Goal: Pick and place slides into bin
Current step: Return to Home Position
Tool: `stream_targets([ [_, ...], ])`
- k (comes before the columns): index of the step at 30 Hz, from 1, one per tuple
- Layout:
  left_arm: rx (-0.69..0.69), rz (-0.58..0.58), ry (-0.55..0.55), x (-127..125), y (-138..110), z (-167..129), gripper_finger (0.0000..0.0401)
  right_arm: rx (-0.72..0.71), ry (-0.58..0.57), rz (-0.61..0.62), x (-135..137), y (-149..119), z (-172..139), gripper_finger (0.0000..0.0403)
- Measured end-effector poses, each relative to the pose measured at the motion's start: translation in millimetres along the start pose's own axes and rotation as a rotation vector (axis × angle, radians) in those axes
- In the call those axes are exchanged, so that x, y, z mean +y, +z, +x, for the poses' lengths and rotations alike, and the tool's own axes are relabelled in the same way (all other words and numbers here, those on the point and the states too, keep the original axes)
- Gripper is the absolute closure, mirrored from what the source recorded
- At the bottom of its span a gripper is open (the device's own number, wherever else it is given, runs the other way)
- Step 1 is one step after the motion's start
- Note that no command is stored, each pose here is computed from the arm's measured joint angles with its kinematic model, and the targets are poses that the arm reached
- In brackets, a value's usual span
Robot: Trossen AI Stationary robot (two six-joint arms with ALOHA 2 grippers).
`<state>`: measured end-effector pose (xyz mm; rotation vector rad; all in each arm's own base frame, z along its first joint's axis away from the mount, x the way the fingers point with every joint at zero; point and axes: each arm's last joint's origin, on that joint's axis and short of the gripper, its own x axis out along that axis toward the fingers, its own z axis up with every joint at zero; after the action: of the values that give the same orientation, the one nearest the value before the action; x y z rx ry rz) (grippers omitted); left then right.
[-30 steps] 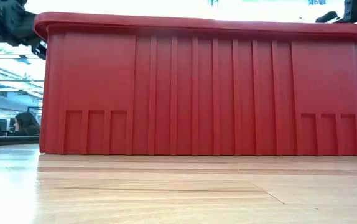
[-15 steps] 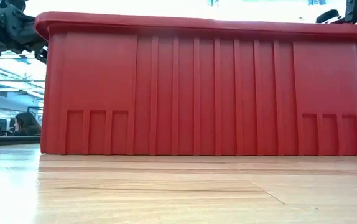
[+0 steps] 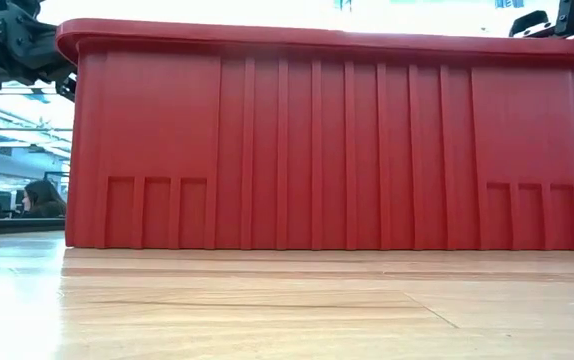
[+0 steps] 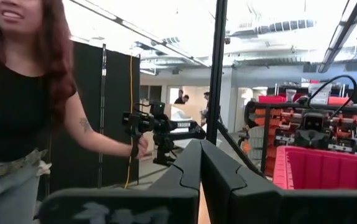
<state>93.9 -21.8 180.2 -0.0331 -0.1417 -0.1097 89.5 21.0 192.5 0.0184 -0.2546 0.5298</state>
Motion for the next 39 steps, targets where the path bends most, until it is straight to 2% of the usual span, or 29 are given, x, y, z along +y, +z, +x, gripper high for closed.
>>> stream_targets([
  [9, -0.04, -0.007, -0.009, -0.3, 3.5, 0.1, 0.0365, -0.184, 0.008, -0.082, 1.8, 18.7, -1.6, 0.0403],
  [39, -0.056, -0.013, -0.003, -0.1, 5.3, -0.1, 0.0366, -0.184, 0.008, -0.082, 1.8, 18.7, -1.7, 0.0403],
])
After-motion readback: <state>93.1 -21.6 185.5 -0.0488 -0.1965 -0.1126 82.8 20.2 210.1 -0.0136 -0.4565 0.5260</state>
